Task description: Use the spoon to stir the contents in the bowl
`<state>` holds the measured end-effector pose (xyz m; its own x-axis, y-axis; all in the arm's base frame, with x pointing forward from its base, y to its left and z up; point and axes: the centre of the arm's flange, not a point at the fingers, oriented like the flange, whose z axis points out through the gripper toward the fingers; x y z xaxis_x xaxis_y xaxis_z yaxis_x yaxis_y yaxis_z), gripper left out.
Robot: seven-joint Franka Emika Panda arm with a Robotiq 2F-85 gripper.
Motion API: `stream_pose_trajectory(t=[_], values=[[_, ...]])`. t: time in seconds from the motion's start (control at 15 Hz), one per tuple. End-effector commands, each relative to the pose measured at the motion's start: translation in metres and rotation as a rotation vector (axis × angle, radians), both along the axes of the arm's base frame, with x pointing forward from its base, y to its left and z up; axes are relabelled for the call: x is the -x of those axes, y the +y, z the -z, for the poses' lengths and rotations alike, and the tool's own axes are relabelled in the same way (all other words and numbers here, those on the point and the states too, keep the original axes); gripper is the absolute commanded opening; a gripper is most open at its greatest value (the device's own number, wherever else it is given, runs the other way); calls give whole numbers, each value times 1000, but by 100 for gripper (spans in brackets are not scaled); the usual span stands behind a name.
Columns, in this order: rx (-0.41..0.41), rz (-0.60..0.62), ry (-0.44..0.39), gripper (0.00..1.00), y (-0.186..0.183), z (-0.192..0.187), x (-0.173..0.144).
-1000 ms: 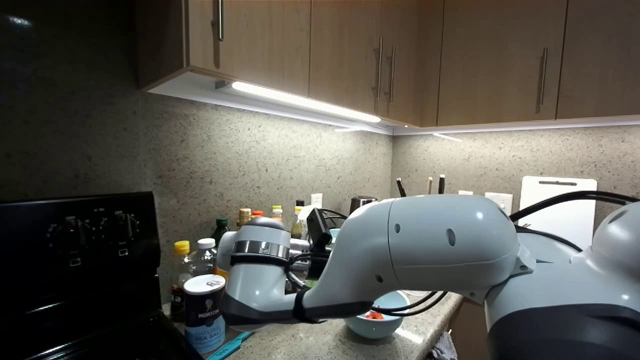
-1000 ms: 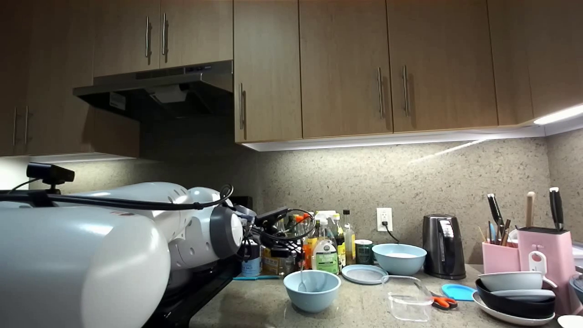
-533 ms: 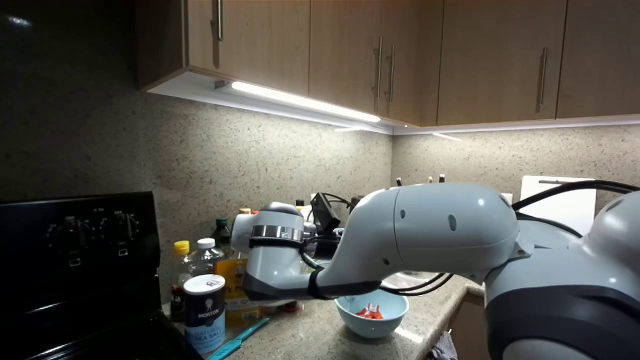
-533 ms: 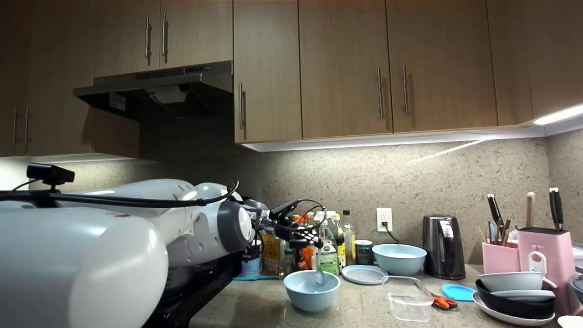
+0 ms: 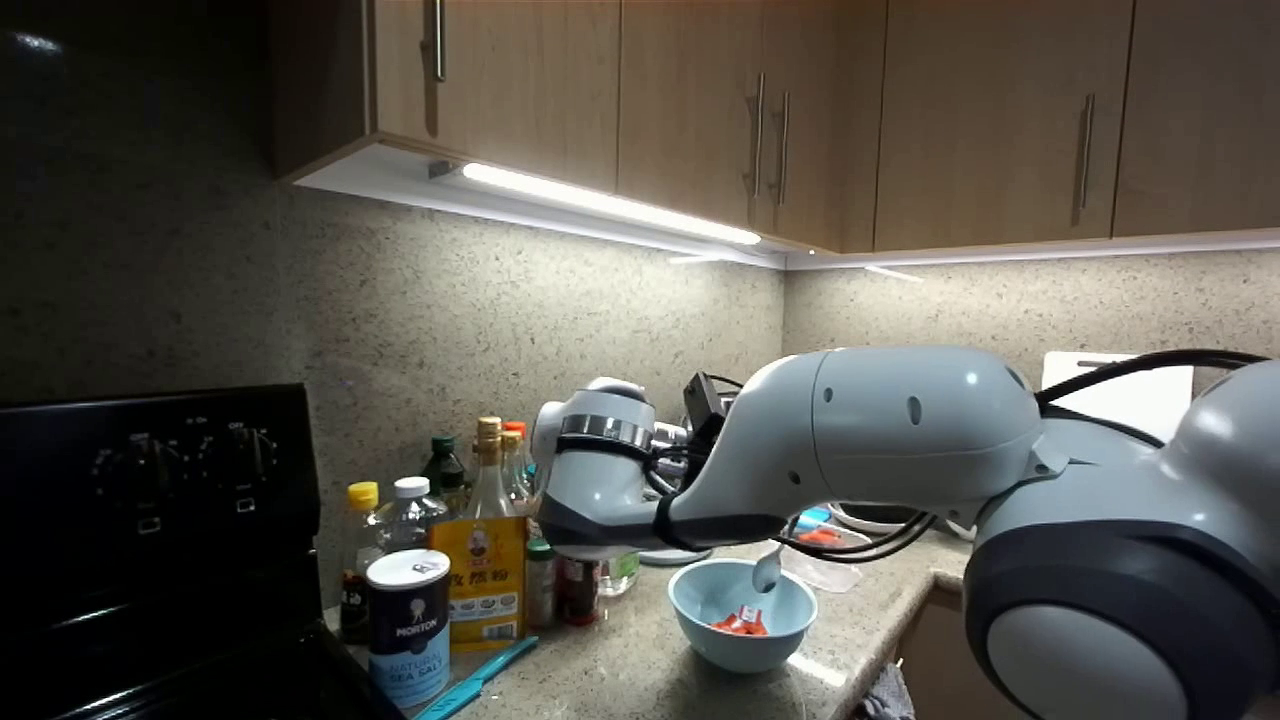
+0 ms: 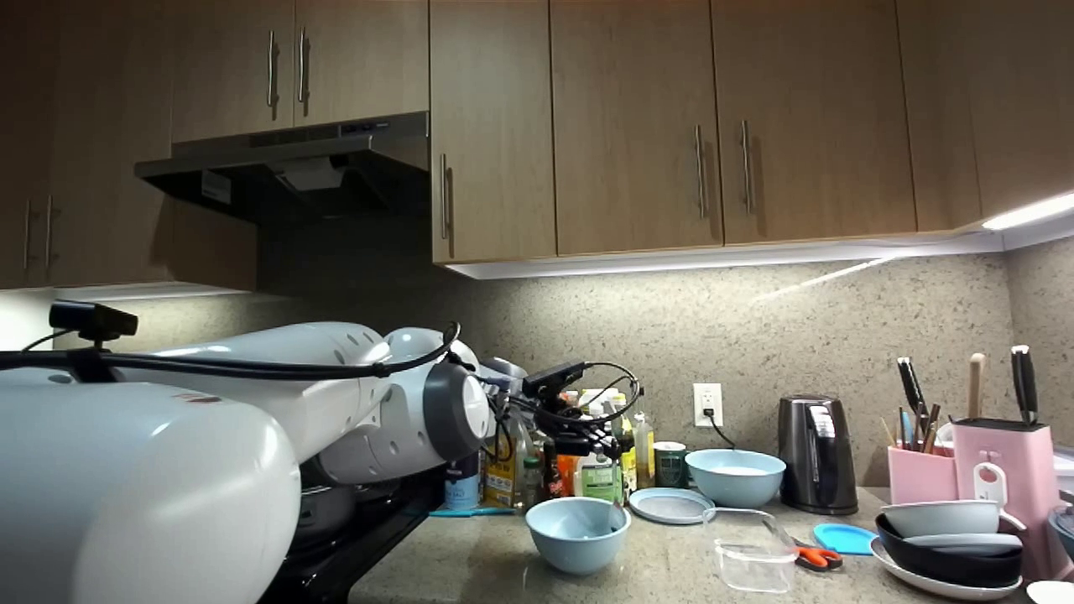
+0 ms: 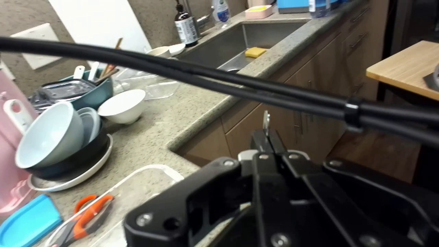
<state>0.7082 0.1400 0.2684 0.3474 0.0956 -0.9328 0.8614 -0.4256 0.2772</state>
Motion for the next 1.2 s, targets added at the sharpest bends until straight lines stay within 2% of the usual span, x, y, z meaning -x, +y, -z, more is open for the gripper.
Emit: stream_pose_trajectory(t=[0.0,0.2,0.53,0.67,0.87,1.13], values=[[-73,141,65,1,-5,9,9],[-122,176,148,1,7,28,25],[-110,59,224,1,58,54,26],[-97,8,219,1,76,50,22],[-79,-57,166,1,97,43,8],[-75,-128,88,1,102,34,-16]])
